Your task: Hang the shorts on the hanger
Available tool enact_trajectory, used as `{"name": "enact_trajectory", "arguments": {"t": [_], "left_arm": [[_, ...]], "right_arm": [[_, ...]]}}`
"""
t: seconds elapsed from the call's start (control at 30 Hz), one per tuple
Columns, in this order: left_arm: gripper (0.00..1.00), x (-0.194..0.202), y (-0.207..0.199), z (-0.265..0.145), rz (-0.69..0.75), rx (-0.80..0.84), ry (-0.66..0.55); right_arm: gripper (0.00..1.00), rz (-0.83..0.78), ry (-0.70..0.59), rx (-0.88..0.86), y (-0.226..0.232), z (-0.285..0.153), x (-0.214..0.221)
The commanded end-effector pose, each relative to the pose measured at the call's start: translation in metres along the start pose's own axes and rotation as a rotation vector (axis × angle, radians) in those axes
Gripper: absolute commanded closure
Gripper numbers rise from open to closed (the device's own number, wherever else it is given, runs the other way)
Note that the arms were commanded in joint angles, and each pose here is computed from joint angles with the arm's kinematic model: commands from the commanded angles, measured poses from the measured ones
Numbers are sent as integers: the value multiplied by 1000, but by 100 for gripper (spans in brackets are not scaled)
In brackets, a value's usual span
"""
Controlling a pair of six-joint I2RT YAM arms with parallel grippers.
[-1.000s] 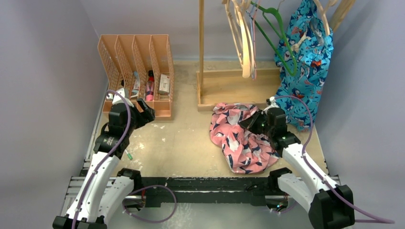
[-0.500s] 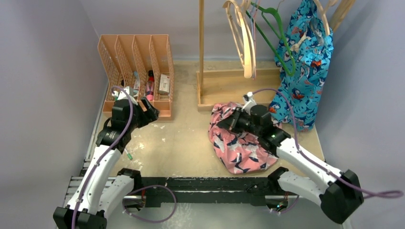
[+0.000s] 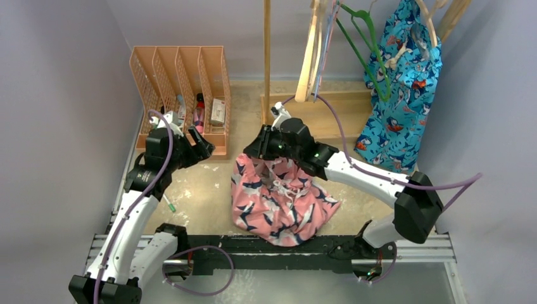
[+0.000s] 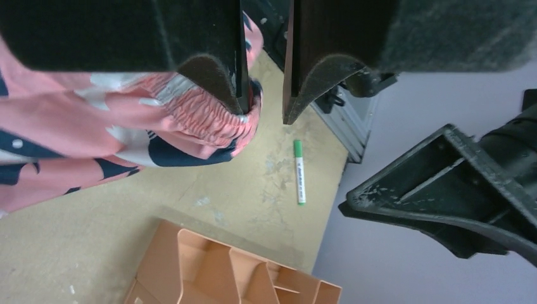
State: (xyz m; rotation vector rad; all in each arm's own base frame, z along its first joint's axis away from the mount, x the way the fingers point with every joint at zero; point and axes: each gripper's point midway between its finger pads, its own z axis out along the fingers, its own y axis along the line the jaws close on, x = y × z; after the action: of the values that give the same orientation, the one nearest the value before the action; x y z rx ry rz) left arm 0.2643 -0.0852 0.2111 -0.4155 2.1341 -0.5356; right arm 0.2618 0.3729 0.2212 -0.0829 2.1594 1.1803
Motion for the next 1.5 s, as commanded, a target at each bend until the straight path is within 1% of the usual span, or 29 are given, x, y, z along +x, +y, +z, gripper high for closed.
{"name": "enact_trajectory", "arguments": {"t": [0.0,0.13,0.27,0.47,0.6,0.67,0.77,0.83,0.97,1.13,1.3,1.47], "left_arm": [[27,-2,-19,-7,25,84,22],[28,7,-26,-2,43,143,63],[29,6,-30,7,61,156,60],[35,1,-33,23,120,128,12],[41,13,-37,35,174,167,9],[42,25,-34,45,191,158,35],[42,49,-31,62,198,151,107],[43,66,-34,72,207,164,154],[43,87,-37,85,227,161,189],[43,92,-41,98,237,161,180],[43,101,-41,97,267,143,214],[43,96,-34,100,270,101,179]], "right_arm": [[67,-41,-47,14,6,2,-15],[58,-40,-37,25,1,-14,-6],[54,-32,-32,86,-15,-35,6],[53,-2,-4,156,-43,-65,31],[52,9,-16,197,-57,-84,38],[52,12,-38,208,-60,-95,37],[52,10,-65,217,-65,-104,36],[52,6,-79,219,-66,-108,35],[52,-2,-80,233,-72,-113,37],[51,-10,-86,244,-80,-120,42],[51,-18,-93,251,-86,-123,45],[51,-69,-76,175,-79,-113,50]]}}
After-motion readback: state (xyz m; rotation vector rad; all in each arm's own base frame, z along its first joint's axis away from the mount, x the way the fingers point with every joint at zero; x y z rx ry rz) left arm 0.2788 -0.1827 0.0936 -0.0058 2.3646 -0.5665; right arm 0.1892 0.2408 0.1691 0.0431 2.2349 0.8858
